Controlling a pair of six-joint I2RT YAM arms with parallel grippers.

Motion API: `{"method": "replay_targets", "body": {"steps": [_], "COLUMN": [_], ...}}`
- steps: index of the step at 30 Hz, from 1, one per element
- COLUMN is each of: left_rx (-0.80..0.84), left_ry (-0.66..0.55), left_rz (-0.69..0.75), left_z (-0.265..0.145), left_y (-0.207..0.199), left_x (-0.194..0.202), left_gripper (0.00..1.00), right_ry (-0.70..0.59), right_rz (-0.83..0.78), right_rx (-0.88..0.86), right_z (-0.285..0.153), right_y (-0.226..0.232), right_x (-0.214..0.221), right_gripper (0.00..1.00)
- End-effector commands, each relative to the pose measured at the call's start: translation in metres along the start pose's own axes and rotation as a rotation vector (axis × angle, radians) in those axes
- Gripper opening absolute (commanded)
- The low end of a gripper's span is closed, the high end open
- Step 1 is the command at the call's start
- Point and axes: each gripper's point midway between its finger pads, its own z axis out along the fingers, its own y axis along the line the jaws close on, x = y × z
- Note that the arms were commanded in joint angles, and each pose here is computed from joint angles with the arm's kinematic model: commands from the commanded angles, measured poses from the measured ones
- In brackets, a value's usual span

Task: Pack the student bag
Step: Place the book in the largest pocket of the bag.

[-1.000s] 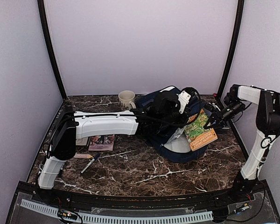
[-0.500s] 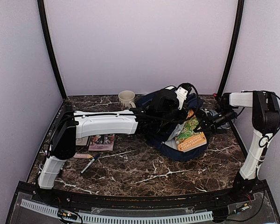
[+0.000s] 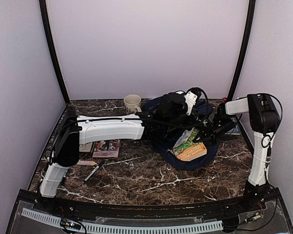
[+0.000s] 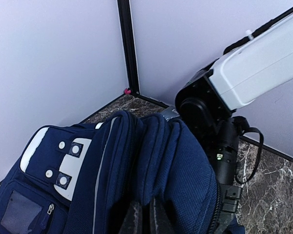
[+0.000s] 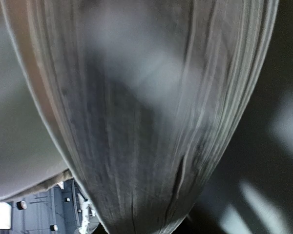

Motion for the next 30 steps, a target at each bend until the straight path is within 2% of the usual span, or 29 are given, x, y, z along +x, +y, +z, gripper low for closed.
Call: {"method": "replay_targets", "body": {"steps": [1,8,12,13,15,18,20,30], "left_rx": [0.039,0.108,0.135,0.141,0.152,0.165,0.182,0.259], "left_ry": [-0.237,-0.204,-0.189,-0.184,-0.177,-0.161,-0.145,-0.089], "left_rz": [-0.057,-0.030,-0.006,0.001,0.017,0.042,0.050,0.088], "left_z": [-0.040,-0.045,-0.049,-0.051,-0.052,-0.055,-0.056,-0.066], "left_y": [0.012,-0.005,-0.014,-0.017,-0.022,-0.031,-0.036,-0.060], "left_x": [-0.113,-0.110,-0.112,-0.112,-0.112,-0.108,-0.104,-0.094], "left_gripper": [0.00,0.00,0.00,0.00,0.00,0.00,0.00,0.00], "right_ry": [-0.050,-0.081,-0.111,-0.127,-0.203,-0.303,-0.336,-0.351], "right_rz": [-0.049,-0.051,0.038,0.077,0.058,-0.024,0.025,0.020], "right_rx": [-0.126,-0.170,-0.144,-0.125,-0.082,-0.030,-0.042,-0.046], "right_z": [-0.001,-0.002,-0.002,-0.002,-0.006,-0.014,-0.015,-0.011], "right_y": [0.021,0.016,0.001,-0.006,-0.012,-0.010,-0.012,-0.041], "right_x": [-0.021,-0.047,-0.060,-0.064,-0.083,-0.104,-0.117,-0.150], "right_gripper": [0.00,0.00,0.00,0.00,0.00,0.00,0.00,0.00]}}
